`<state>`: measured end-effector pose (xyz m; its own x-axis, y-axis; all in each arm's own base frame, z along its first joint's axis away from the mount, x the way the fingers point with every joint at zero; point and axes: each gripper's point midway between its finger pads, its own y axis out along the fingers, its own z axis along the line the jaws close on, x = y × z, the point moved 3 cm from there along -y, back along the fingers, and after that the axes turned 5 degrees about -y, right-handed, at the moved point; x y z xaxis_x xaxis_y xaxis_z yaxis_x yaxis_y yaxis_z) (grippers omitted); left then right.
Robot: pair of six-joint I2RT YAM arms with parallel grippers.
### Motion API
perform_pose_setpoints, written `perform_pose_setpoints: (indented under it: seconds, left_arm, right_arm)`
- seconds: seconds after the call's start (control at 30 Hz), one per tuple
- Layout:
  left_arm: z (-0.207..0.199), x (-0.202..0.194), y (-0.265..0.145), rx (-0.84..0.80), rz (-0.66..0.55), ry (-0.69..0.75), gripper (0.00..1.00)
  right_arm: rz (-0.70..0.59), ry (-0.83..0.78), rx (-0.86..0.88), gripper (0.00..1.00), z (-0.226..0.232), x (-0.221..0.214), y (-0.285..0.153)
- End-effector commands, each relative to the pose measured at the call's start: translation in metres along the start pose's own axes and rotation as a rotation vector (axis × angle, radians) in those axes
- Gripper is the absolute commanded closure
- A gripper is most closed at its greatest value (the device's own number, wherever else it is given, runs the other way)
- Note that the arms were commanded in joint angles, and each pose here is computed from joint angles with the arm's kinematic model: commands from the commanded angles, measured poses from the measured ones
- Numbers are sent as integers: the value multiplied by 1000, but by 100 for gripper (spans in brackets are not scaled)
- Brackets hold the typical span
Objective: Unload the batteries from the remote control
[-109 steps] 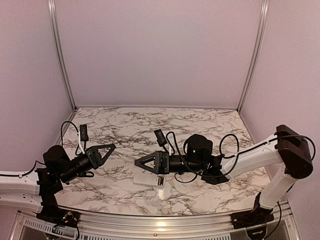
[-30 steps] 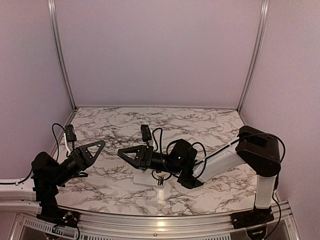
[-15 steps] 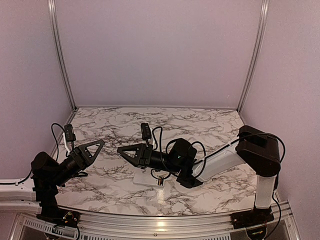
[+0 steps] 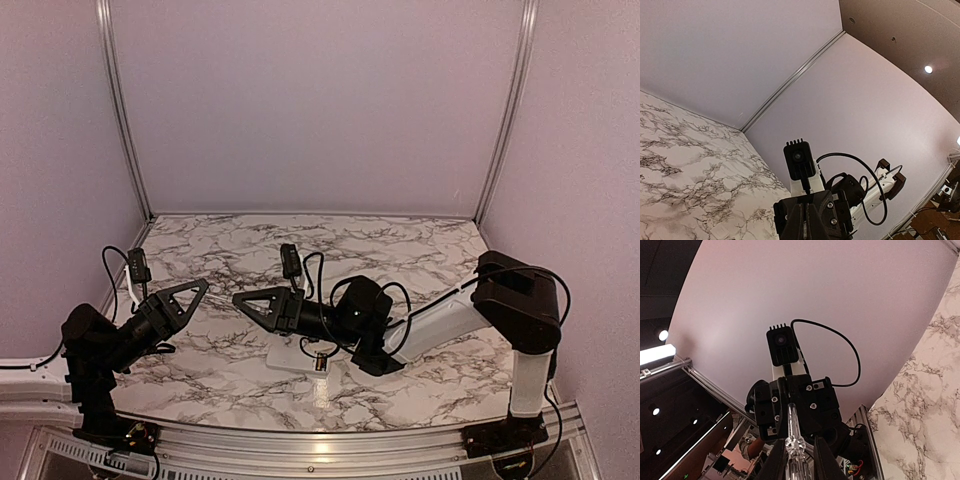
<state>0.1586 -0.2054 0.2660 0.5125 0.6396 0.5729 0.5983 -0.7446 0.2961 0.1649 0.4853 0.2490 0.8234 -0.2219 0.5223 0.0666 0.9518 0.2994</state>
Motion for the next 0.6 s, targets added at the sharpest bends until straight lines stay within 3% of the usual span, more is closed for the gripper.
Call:
perform_pose_setpoints:
  seconds: [0.0, 0.57]
  left_arm:
    - [9, -4, -1, 39, 12, 21, 100]
    - [10, -4, -1, 45, 10, 26, 100]
  right_arm:
    - [-5, -50, 73, 82, 26, 4, 10]
    - [30, -84, 34, 80, 29, 0, 12]
